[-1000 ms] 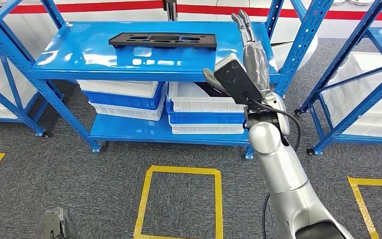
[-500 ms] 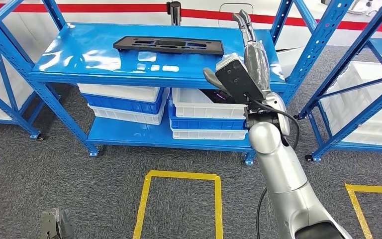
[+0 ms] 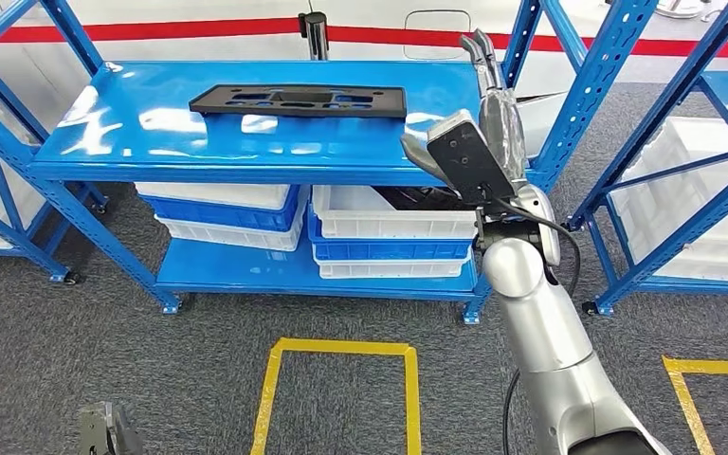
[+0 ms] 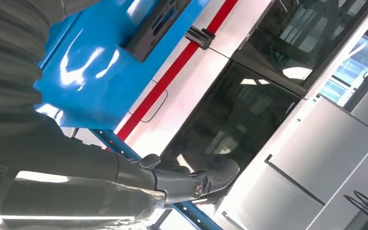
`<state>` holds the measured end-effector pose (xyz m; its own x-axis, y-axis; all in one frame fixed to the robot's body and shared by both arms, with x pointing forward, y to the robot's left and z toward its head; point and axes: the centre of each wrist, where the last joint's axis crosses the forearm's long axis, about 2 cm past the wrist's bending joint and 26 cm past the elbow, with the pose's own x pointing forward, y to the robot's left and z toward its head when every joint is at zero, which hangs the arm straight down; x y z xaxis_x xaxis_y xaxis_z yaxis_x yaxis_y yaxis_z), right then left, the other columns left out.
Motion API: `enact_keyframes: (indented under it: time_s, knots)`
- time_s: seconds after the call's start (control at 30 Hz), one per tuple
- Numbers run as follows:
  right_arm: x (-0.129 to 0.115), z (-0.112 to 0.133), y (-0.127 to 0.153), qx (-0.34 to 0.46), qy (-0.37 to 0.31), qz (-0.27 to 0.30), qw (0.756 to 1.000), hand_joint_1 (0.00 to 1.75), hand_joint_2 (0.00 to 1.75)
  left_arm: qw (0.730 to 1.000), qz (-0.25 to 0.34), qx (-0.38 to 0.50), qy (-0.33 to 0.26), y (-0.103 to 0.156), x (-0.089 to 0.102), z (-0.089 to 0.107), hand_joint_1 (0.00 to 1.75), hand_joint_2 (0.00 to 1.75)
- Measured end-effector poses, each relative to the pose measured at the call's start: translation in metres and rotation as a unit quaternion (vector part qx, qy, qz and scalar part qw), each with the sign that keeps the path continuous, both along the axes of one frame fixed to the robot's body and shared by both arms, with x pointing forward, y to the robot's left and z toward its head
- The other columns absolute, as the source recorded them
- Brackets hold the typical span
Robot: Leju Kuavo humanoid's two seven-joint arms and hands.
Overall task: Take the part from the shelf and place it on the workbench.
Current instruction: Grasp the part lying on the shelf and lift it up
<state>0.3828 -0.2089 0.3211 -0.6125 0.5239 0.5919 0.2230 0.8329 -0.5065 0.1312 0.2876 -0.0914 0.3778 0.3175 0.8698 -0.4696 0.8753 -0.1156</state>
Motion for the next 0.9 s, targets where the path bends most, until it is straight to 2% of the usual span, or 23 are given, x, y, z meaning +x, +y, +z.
enact_keyframes:
  time_s: [0.4, 0.7, 0.9]
  knots:
    - [-0.002, -0.006, -0.001, -0.002, 0.003, -0.004, 1.000, 0.00, 1.75, 1.000, 0.018, -0.009, -0.004, 0.002, -0.003, -0.001, 0.00, 0.00]
    - [-0.006, -0.027, -0.011, -0.007, 0.019, -0.017, 1.000, 0.00, 1.75, 1.000, 0.011, -0.010, -0.004, -0.001, -0.003, -0.001, 0.00, 0.00]
    - [-0.007, -0.027, -0.012, -0.004, 0.015, -0.020, 1.000, 0.00, 1.75, 1.000, 0.010, -0.010, -0.006, -0.002, -0.001, -0.001, 0.00, 0.00]
